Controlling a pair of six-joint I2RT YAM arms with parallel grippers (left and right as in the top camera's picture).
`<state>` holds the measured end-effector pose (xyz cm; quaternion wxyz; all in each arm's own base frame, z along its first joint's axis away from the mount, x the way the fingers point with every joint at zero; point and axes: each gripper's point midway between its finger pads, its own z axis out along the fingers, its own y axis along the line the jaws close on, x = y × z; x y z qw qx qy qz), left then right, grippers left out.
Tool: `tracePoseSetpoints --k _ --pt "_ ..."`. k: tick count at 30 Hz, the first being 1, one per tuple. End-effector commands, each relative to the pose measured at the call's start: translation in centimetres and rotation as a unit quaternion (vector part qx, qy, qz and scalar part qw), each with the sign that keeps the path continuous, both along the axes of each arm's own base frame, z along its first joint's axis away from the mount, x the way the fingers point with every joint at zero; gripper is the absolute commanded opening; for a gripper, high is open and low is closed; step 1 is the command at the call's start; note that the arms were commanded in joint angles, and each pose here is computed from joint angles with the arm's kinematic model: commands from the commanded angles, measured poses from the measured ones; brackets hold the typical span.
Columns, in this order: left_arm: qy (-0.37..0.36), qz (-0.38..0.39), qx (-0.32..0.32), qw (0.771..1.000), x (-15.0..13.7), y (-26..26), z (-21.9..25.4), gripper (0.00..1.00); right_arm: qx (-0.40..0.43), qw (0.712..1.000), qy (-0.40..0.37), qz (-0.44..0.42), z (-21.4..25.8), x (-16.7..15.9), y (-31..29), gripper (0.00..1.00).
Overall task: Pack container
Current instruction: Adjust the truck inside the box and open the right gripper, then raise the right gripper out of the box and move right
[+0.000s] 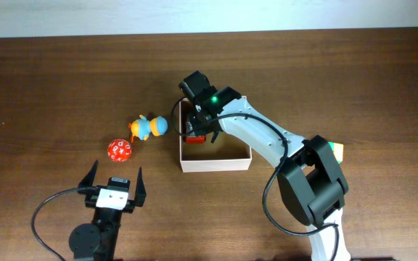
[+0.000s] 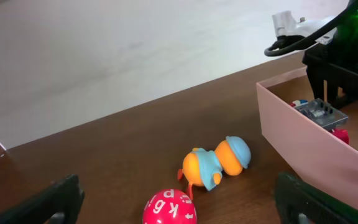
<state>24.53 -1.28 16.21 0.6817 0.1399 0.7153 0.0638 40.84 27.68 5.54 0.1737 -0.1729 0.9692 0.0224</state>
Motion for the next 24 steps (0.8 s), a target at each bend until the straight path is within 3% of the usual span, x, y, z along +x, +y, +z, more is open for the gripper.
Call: tracePoseSetpoints --k 1,13,24 --pt "-0.001 -0.001 0.006 1.0 0.0 -0.1 -0.2 0.99 0.006 1.0 0.006 0.015 -0.3 -0.2 0.4 0.21" --pt "-0.001 -0.001 0.006 1.0 0.0 -0.1 -0.2 0.99 -0.008 1.0 0.001 0.0 0.3 0.6 -1.0 0.21" --pt "-0.001 -0.001 0.006 1.0 0.0 -0.1 -0.2 0.99 -0.006 1.0 -0.008 -0.003 3.8 1.9 -1.7 0.22"
